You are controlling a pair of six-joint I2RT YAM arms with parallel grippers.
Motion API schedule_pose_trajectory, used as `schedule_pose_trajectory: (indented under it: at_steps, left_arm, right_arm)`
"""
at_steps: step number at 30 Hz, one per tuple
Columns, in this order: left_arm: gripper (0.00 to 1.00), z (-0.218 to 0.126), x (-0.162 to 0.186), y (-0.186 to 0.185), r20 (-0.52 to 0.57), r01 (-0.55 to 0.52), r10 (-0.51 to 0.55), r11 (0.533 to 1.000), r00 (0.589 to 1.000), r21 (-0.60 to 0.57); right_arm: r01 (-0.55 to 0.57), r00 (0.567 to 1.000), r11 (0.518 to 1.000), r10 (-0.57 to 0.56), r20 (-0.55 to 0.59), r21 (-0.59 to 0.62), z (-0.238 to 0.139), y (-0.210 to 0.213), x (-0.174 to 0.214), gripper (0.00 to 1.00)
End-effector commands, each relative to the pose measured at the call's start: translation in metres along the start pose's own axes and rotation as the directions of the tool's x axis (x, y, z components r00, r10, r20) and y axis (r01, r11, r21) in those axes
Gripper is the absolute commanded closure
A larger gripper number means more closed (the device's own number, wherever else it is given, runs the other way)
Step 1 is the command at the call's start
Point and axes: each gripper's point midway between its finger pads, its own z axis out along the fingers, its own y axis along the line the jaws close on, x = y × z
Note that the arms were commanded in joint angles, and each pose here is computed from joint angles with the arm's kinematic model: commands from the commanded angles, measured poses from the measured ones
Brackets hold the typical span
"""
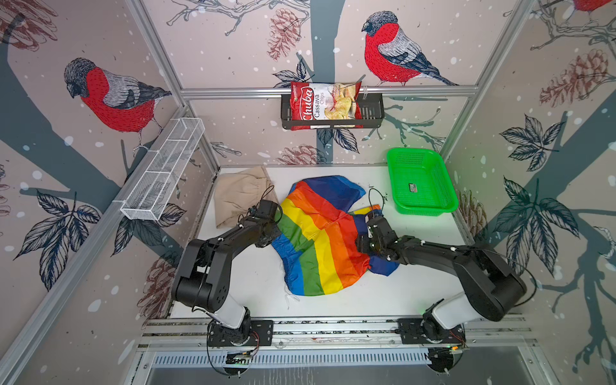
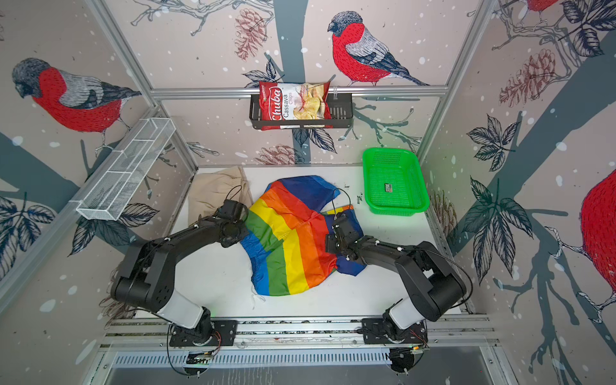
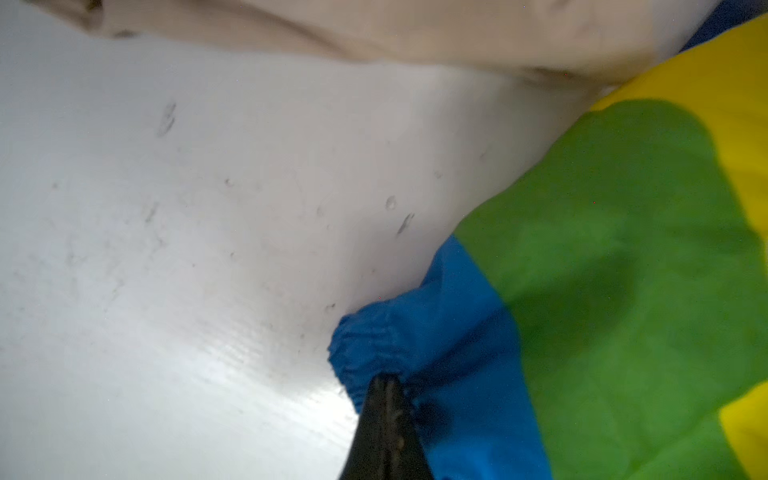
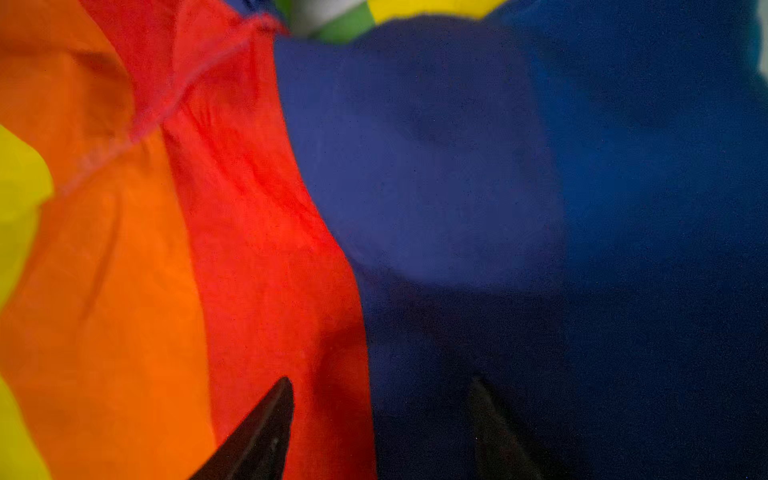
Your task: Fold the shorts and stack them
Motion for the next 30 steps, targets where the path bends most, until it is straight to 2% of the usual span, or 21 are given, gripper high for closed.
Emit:
schedule_pose_trajectory:
  at_steps: [1,8,10,13,15,18,20,22,24,28,30]
  left_arm:
    - [0.97,-0.002,-0.024,-0.015,0.065,0.005,-0.007,1.0,0.998,0.025]
    - [0.97,0.013,-0.058,-0.063,0.09,-0.005,-0.006,0.993,0.996,0.119]
    - [0.97,0.018,-0.062,-0.076,0.081,-0.005,-0.007,0.989,0.997,0.146]
    - [0.96,0.009,-0.07,-0.099,0.095,-0.04,0.022,0.981,0.995,0.192]
    - [0.87,-0.009,-0.074,-0.114,0.121,-0.092,0.067,0.973,0.99,0.213]
    - [0.59,-0.043,-0.073,-0.122,0.167,-0.16,0.127,0.966,0.978,0.202]
    - [0.45,-0.065,-0.065,-0.116,0.179,-0.185,0.151,0.964,0.972,0.19]
    - [0.38,-0.084,-0.054,-0.101,0.188,-0.192,0.158,0.965,0.969,0.179]
    - [0.35,-0.096,-0.036,-0.079,0.174,-0.194,0.163,0.965,0.971,0.178]
    - [0.32,-0.104,0.014,-0.025,0.104,-0.178,0.162,0.971,0.981,0.162]
    - [0.34,-0.105,0.04,-0.002,0.057,-0.161,0.154,0.975,0.986,0.153]
  right_arm:
    - [0.002,0.999,0.999,-0.004,-0.049,-0.037,0.005,0.011,0.023,0.33]
    - [0.078,0.988,0.979,-0.101,-0.115,-0.19,0.016,0.08,0.059,0.33]
    - [0.079,0.989,0.974,-0.103,-0.105,-0.211,0.015,0.093,0.056,0.33]
    - [0.057,0.995,0.978,-0.071,-0.065,-0.202,0.009,0.087,0.035,0.32]
    - [0.054,0.998,0.983,-0.059,-0.023,-0.174,-0.003,0.073,0.014,0.3]
    - [0.005,1.0,0.993,-0.001,0.031,-0.116,-0.028,0.04,-0.012,0.2]
    - [-0.065,0.998,0.996,0.066,0.022,-0.068,-0.043,0.013,-0.017,0.12]
    - [-0.125,0.992,0.992,0.124,-0.012,-0.022,-0.056,-0.01,-0.012,0.06]
    - [-0.171,0.983,0.985,0.17,-0.073,0.005,-0.065,-0.026,0.006,0.0]
    - [-0.224,0.937,0.974,0.211,-0.279,-0.014,-0.069,-0.032,0.061,0.01]
    - [-0.241,0.915,0.97,0.218,-0.339,-0.027,-0.072,-0.03,0.079,0.01]
